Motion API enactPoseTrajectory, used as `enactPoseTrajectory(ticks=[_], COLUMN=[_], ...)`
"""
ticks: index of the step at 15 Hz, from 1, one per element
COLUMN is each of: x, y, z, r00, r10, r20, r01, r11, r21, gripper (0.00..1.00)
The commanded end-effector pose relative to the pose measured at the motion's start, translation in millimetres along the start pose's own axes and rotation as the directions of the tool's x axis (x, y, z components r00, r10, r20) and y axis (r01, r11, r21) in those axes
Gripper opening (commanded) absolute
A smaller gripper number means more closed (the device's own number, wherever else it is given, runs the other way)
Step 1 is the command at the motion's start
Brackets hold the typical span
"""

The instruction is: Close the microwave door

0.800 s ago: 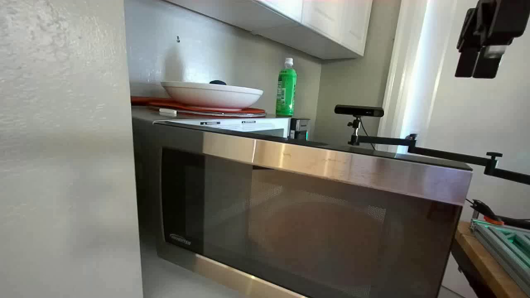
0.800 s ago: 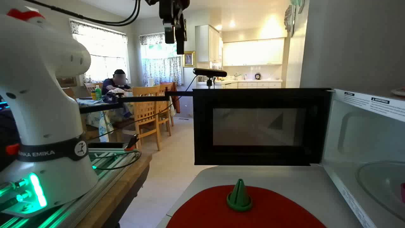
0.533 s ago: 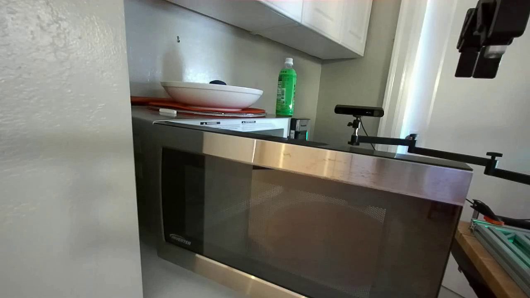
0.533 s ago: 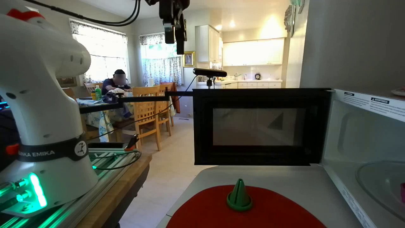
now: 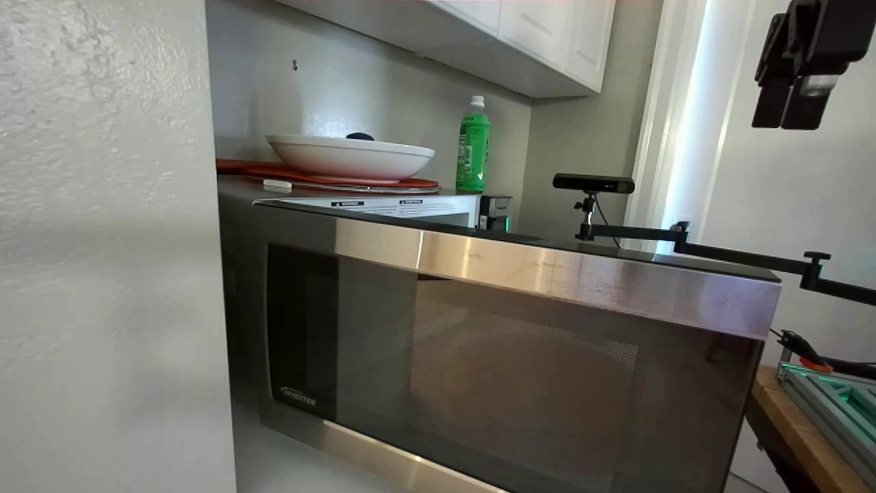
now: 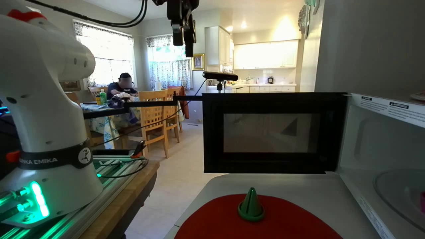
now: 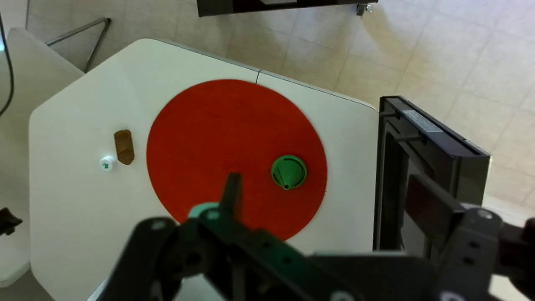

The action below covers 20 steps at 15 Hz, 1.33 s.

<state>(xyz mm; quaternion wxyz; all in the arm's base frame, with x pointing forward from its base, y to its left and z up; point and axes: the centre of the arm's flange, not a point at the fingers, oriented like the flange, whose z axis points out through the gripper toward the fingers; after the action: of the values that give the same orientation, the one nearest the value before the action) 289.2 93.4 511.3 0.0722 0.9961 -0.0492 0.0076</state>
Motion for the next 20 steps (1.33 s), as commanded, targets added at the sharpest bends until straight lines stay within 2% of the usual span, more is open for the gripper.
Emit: enactPoseTrajectory(ticks=[1, 4, 9, 14, 20], x=[0.0, 0.0, 14.2, 24.4, 22.7], y=[0.0, 0.0, -7.1, -35.3, -78.7], z=[0.0, 0.0, 6.8, 17.5, 34.6], r00=[1.0, 1.0, 1.0, 0.999, 0.992], r10=[0.0, 0.0, 0.002, -0.032, -0.124], r20=[0.0, 0.0, 0.02, 0.016, -0.029], r01=[0.0, 0.0, -0.003, 0.03, 0.126], r11=[1.0, 1.0, 0.998, 0.992, 0.985], r21=[0.0, 0.0, 0.063, 0.119, 0.116], gripper=[1.0, 1.0, 1.0, 1.0, 1.0])
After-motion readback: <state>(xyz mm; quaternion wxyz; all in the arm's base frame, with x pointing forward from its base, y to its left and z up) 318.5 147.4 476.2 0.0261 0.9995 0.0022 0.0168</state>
